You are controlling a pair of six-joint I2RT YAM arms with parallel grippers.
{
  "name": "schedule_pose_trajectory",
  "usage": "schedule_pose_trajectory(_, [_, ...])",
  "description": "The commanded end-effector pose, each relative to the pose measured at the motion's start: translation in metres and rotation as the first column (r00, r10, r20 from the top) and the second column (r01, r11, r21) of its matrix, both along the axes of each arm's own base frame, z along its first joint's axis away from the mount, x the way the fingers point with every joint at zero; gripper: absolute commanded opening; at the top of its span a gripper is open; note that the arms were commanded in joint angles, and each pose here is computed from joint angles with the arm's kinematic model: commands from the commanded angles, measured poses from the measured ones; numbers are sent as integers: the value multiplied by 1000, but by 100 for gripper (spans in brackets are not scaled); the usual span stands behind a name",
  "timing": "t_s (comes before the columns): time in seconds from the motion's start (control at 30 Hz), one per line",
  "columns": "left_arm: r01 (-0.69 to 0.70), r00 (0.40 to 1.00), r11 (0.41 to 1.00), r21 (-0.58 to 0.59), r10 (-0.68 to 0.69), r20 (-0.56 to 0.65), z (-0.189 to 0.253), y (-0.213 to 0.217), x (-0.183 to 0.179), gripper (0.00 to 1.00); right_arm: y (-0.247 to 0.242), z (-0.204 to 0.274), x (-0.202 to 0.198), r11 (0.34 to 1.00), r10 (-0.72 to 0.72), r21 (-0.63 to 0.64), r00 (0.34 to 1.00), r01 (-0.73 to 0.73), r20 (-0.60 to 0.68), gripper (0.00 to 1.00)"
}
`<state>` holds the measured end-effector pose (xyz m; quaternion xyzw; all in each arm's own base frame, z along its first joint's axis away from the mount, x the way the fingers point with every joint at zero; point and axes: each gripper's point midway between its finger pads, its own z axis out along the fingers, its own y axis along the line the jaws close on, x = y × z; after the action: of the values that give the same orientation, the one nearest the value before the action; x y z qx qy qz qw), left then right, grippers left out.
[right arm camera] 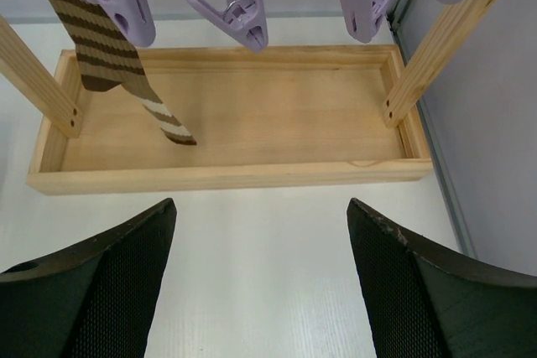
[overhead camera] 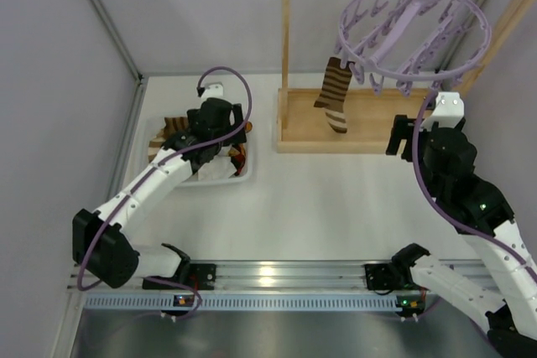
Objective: Remove the socks clipped to the hanger
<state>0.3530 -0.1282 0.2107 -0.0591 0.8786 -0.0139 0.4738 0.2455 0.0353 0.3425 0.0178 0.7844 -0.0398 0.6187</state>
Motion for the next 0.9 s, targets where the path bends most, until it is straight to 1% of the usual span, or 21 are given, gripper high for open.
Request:
schedule_pose_trajectory(0.0, [71,997,994,-88,-71,6,7,-21,3,92,0,-4,1,1000,-6,12,1000,6,2,80])
schedule_pose_trajectory(0.03, [86,996,992,-91,-88,-18,0,-27,5,86,0,-4,1,1000,-7,17,1000,7,4,80])
schedule_pose_trajectory(0.1, [99,995,989,-112,-102,-21,0,-34,8,79,3,-5,2,1000,6,21,1000,-6,-1,80])
schedule_pose_trajectory(0.13, [128,991,982,-140,-133,-24,0,-42,7,73,5,-6,2,1000,11,24,1000,-11,-1,79])
schedule_pose_trajectory(0.17, [149,989,975,-164,-151,0,6,-49,11,62,6,-8,3,1000,14,24,1000,-14,-3,80])
schedule_pose_trajectory(0.23, [169,985,968,-188,-169,13,11,-56,13,53,7,-9,4,1000,17,24,1000,-17,-7,79])
schedule_pose_trajectory(0.27, [176,984,965,-195,-177,11,11,-60,13,45,7,-10,4,1000,16,22,1000,-16,-9,79])
schedule_pose_trajectory(0.3, [178,984,963,-201,-177,24,17,-62,16,42,7,-11,5,1000,17,24,1000,-16,-11,80])
schedule_pose_trajectory(0.43, [215,976,948,-235,-215,26,19,-78,21,33,9,-12,6,1000,18,25,1000,-18,-10,80])
schedule_pose_trajectory(0.57, [256,966,930,-264,-259,25,12,-97,28,31,10,-13,8,1000,23,22,1000,-22,-15,80])
schedule_pose_trajectory(0.67, [230,972,939,-256,-236,5,0,-102,43,29,10,-14,8,1000,23,19,1000,-23,-18,79])
schedule_pose_trajectory(0.8, [49,999,988,-149,-50,-7,-22,-72,69,27,10,-14,7,999,29,21,999,-29,-16,80])
schedule_pose_trajectory(0.83, [-10,1000,993,-116,10,-6,-28,-58,73,24,11,-13,6,999,34,20,999,-34,-17,79])
schedule_pose_trajectory(0.87, [-68,998,993,-95,66,-19,-37,-40,74,23,10,-12,5,999,34,24,999,-34,-13,79])
